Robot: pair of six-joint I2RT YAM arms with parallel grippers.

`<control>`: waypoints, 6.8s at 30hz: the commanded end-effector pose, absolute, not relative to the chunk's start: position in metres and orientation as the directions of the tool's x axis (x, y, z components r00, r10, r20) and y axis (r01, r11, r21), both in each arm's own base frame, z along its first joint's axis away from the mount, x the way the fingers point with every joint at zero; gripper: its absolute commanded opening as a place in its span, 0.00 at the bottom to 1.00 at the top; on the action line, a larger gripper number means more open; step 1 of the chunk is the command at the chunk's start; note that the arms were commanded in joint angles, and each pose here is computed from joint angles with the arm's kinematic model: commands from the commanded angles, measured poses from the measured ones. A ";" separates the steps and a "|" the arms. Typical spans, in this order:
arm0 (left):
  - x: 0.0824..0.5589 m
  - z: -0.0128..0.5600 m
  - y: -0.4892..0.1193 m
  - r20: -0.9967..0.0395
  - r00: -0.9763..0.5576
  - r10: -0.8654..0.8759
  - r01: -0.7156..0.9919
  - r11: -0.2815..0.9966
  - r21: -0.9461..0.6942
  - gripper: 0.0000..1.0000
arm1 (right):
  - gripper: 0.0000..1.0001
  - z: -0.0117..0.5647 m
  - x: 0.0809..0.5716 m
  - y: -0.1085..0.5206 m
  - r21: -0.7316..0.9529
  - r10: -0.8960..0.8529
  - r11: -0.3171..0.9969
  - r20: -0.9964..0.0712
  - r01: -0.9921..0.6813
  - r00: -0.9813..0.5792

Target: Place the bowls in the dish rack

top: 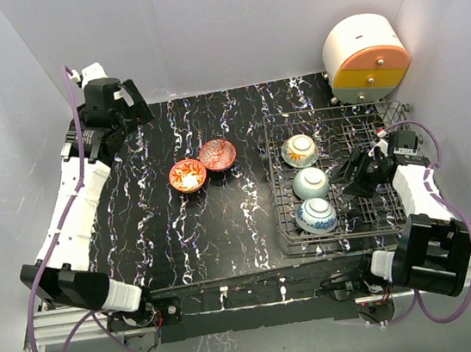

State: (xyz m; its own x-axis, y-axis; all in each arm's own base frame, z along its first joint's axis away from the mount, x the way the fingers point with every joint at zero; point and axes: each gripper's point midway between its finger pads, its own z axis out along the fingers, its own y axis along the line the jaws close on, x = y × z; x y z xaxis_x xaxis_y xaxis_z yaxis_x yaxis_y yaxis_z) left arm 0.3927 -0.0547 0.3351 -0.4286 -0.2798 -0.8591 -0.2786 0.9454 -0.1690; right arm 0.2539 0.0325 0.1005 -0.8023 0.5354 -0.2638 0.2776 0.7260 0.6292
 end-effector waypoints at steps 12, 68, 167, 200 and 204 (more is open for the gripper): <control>0.374 0.301 -0.070 -0.787 -0.540 -0.298 -0.238 0.951 -0.197 0.92 | 0.70 0.152 0.264 0.068 0.394 0.340 0.905 -0.438 0.162 -0.832; 0.350 0.278 -0.045 -0.818 -0.496 -0.292 -0.311 0.939 -0.147 0.93 | 0.24 0.116 0.354 0.081 0.043 0.069 0.998 -0.486 0.055 -0.871; 0.322 0.274 -0.035 -0.815 -0.498 -0.296 -0.323 0.936 -0.142 0.93 | 0.23 0.122 0.250 0.095 0.157 0.111 0.987 -0.502 0.036 -0.857; 0.334 0.287 -0.044 -0.828 -0.508 -0.238 -0.252 0.960 -0.121 0.97 | 0.79 0.146 0.261 0.097 0.156 0.147 0.985 -0.494 0.079 -0.857; 0.342 0.283 -0.064 -0.810 -0.544 -0.217 -0.153 0.976 -0.158 0.97 | 0.86 0.164 0.272 0.101 0.172 0.151 0.983 -0.525 0.070 -0.837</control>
